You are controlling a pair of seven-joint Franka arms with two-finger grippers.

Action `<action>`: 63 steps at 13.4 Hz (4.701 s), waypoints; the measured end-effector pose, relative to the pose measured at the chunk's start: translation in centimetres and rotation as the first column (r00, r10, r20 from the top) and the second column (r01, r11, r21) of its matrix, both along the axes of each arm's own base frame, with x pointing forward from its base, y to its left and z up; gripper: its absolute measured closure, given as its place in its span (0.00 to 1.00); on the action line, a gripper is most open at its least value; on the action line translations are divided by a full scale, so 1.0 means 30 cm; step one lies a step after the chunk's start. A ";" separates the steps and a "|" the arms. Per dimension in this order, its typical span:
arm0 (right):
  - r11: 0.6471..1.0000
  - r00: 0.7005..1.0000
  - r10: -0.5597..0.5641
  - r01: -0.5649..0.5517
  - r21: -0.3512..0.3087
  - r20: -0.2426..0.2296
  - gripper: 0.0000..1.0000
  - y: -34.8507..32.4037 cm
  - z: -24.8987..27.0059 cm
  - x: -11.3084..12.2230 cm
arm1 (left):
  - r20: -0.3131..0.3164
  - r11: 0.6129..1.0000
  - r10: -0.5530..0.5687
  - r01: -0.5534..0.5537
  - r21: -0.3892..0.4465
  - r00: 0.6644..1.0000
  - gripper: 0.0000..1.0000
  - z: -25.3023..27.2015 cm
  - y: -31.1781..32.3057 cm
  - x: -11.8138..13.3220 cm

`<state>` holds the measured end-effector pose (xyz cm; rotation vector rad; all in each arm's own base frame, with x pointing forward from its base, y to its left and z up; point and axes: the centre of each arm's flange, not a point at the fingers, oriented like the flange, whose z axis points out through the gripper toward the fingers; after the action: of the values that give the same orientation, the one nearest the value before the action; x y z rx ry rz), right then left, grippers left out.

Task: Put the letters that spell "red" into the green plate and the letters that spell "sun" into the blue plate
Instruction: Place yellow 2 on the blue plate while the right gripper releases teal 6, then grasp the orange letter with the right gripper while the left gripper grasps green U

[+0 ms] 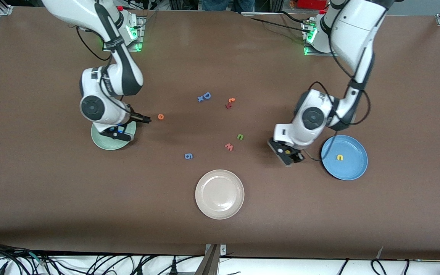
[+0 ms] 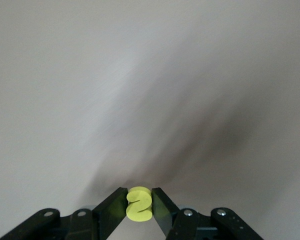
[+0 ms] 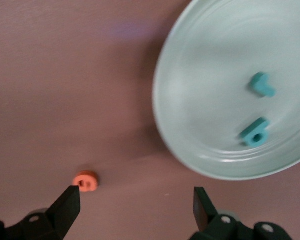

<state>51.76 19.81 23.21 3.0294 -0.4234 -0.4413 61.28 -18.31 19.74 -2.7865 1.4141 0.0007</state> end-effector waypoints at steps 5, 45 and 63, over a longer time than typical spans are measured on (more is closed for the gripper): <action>0.996 0.993 -0.092 0.092 0.003 0.075 0.08 0.125 -0.033 -0.052 | -0.042 0.995 0.091 -0.089 0.052 0.995 0.70 0.122 0.422 0.084; 0.992 0.970 -0.125 0.118 0.043 0.210 0.58 0.159 -0.192 -0.208 | -0.072 0.741 0.655 -0.658 -0.132 0.752 0.18 -0.022 -0.720 -0.243; 0.993 0.976 0.100 -0.111 0.046 0.191 0.72 -0.208 0.005 -0.042 | -0.039 0.791 0.604 -0.605 -0.091 0.796 0.53 -0.102 -0.781 -0.306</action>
<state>50.49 13.58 23.35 3.1417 -0.2605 -0.1629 52.10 -41.74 16.69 -3.1836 0.4618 -0.0513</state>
